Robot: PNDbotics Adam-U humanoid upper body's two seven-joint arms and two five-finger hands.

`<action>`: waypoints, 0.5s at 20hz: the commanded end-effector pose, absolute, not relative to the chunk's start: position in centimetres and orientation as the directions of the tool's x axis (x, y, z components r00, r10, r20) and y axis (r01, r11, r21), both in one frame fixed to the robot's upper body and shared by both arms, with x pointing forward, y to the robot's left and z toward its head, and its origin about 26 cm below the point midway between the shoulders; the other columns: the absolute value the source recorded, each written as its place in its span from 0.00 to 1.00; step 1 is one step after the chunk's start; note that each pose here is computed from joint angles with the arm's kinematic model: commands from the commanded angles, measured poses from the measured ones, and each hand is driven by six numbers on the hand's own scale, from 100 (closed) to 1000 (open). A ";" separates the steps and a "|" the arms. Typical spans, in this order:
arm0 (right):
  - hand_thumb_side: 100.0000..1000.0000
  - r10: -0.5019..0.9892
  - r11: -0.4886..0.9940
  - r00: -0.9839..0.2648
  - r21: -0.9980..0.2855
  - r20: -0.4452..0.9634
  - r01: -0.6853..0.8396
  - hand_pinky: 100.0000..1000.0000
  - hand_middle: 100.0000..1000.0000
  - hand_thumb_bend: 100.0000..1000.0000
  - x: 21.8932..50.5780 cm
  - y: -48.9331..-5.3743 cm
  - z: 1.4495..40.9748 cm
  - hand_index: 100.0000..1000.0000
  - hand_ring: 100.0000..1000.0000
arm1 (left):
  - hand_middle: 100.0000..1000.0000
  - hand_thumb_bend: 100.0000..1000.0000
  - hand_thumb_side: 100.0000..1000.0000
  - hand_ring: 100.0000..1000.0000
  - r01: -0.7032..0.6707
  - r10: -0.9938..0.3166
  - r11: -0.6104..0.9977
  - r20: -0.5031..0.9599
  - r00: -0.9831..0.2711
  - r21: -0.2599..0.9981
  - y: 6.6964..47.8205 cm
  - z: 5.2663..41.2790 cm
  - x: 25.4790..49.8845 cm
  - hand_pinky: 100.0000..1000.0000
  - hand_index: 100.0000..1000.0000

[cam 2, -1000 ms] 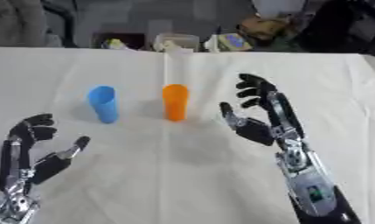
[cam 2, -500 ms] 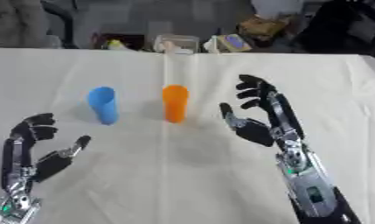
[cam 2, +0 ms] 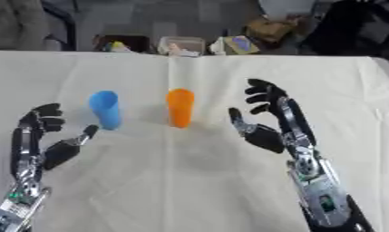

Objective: Pour the contents of one cup into another cup.

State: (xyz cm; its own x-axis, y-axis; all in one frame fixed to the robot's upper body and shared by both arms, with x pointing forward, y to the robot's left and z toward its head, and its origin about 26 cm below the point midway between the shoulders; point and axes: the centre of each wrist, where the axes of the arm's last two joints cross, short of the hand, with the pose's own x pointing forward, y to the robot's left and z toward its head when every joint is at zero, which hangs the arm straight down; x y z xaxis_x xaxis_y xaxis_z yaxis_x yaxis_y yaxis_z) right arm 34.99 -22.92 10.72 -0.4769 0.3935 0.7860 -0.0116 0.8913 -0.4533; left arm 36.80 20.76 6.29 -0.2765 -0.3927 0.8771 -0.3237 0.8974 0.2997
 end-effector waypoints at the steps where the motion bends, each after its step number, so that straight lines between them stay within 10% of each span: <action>1: 0.10 0.386 0.892 -0.497 -0.452 0.777 -0.013 0.56 0.66 0.24 35.1 -22.9 11.4 0.84 0.67 | 0.55 0.74 0.00 0.55 -0.312 -0.383 0.904 0.877 -0.288 0.292 20.6 6.7 37.9 0.58 0.69; 10: 0.10 0.376 0.894 -0.502 -0.448 0.779 -0.027 0.56 0.66 0.24 35.1 -22.5 11.4 0.84 0.67 | 0.55 0.74 0.00 0.56 -0.277 -0.379 0.911 0.884 -0.275 0.305 20.0 6.7 40.7 0.58 0.70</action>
State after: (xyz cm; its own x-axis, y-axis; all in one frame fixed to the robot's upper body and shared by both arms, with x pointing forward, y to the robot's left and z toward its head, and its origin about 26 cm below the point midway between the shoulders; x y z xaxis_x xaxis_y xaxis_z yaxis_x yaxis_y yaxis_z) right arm 34.96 -22.57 10.63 -0.4802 0.3813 0.7899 -0.0271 0.8937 -0.4479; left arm 40.26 19.92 6.00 -0.2549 -0.3777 0.8902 -0.2752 0.9108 0.3076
